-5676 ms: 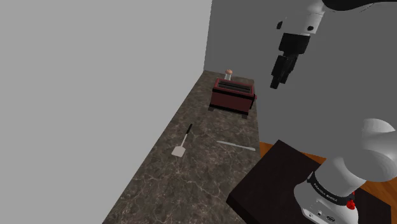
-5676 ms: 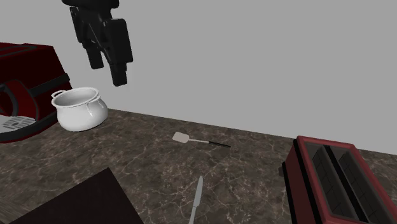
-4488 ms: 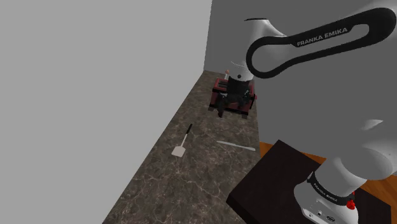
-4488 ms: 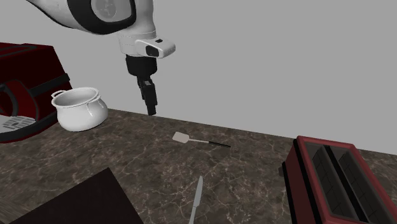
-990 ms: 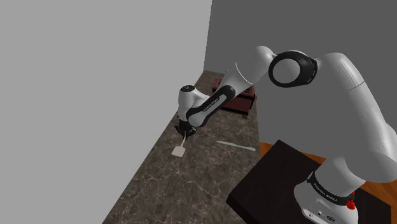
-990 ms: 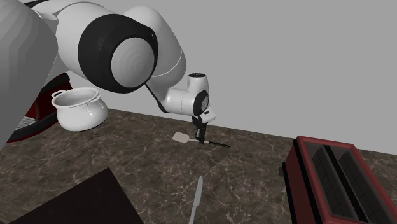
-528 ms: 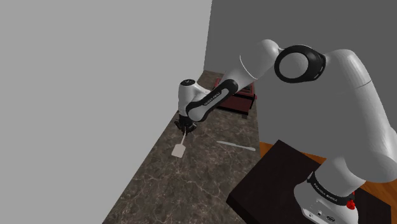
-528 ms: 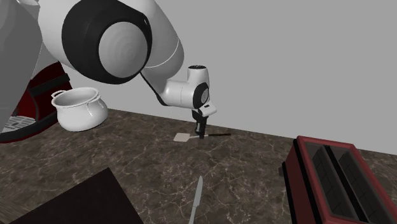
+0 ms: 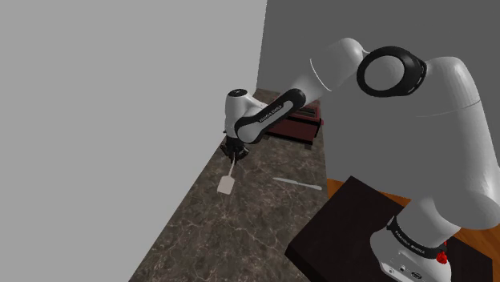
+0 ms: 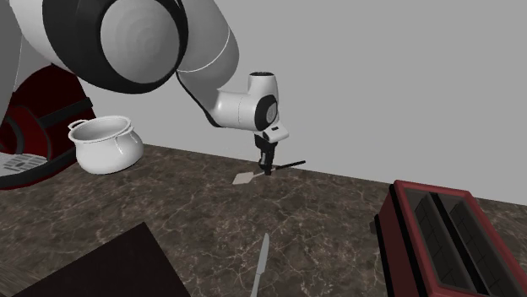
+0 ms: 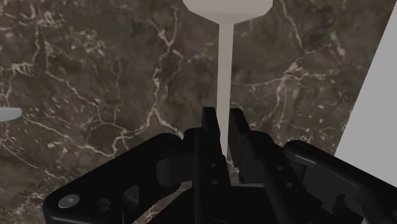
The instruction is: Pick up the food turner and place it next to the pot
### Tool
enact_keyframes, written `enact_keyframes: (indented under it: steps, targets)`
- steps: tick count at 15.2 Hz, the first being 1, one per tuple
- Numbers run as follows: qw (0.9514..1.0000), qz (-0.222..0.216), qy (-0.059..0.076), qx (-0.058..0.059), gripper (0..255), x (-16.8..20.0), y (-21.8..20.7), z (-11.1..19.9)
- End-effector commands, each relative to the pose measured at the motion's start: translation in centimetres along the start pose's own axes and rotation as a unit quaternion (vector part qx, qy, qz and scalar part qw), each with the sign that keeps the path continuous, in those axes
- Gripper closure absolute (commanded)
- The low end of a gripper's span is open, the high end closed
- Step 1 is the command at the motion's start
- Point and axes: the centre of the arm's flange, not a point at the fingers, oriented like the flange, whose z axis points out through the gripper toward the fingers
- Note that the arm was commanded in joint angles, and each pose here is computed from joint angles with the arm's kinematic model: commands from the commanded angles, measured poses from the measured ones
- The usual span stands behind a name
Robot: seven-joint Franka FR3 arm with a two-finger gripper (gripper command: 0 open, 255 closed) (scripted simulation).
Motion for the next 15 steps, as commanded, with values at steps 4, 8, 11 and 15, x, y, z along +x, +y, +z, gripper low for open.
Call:
enact_keyframes:
  steps: [4, 8, 11, 15]
  targets:
    - [1.0, 0.0, 0.0, 0.0, 255, 0.1, 0.0, -2.6]
    - [1.0, 0.0, 0.0, 0.0, 255, 0.3, 0.0, -4.7]
    - [1.0, 0.0, 0.0, 0.0, 255, 0.4, 0.0, -6.3]
    - [1.0, 0.0, 0.0, 0.0, 255, 0.5, 0.0, -8.4]
